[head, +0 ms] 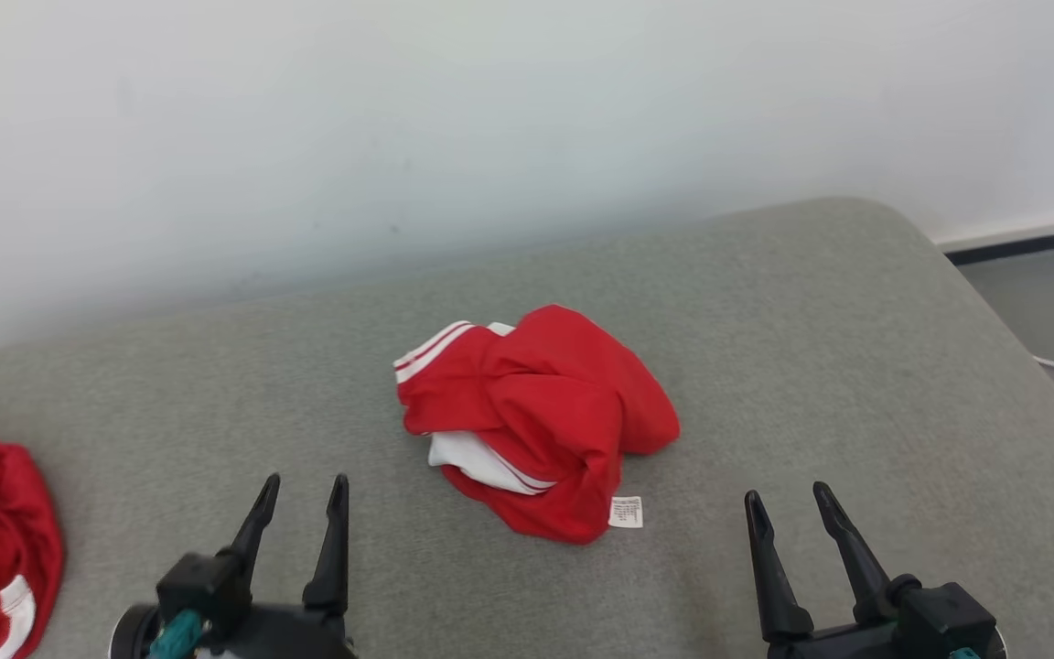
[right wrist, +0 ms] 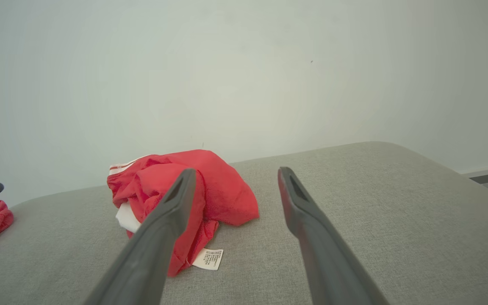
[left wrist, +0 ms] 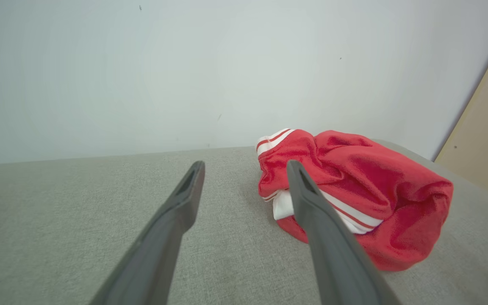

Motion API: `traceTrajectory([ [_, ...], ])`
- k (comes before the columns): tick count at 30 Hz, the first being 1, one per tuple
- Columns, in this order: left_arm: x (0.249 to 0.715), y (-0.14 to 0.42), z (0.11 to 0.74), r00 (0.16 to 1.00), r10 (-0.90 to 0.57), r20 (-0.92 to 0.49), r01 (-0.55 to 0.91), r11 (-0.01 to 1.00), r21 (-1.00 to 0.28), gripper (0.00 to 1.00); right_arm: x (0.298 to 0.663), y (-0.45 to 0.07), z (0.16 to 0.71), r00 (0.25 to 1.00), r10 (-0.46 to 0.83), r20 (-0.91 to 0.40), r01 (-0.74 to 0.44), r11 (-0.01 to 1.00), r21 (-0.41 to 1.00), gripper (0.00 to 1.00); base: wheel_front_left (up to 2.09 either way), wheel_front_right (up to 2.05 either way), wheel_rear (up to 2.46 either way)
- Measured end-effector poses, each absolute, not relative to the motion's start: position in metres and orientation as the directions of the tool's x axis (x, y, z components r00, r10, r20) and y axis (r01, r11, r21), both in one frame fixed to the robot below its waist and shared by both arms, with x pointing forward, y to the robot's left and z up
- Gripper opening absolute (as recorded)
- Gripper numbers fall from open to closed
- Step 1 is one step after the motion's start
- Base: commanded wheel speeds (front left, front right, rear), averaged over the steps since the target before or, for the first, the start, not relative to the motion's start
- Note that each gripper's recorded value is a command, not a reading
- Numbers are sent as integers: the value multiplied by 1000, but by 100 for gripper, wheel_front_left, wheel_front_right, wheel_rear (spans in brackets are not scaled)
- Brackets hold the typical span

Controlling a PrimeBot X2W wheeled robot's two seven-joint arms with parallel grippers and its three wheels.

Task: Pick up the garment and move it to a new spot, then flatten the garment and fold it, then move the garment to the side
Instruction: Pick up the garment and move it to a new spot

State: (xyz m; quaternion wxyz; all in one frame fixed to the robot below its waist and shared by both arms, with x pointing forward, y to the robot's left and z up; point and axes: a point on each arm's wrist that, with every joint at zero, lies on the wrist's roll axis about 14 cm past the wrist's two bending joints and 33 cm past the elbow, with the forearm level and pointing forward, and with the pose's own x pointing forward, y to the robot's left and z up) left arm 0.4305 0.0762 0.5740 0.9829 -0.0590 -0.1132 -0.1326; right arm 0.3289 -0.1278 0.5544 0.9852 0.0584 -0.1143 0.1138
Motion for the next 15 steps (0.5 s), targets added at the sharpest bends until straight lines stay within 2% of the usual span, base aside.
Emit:
traceTrajectory([
  [9,383,134,573,959,-100,266,127,988,-89,100,328,-107,562,925,276,262,-302,951,63,100,0,0,0],
  [15,357,156,578,954,-49,296,84,991,-106,100,325,-91,560,906,341,252,-355,935,11,100,0,0,0],
])
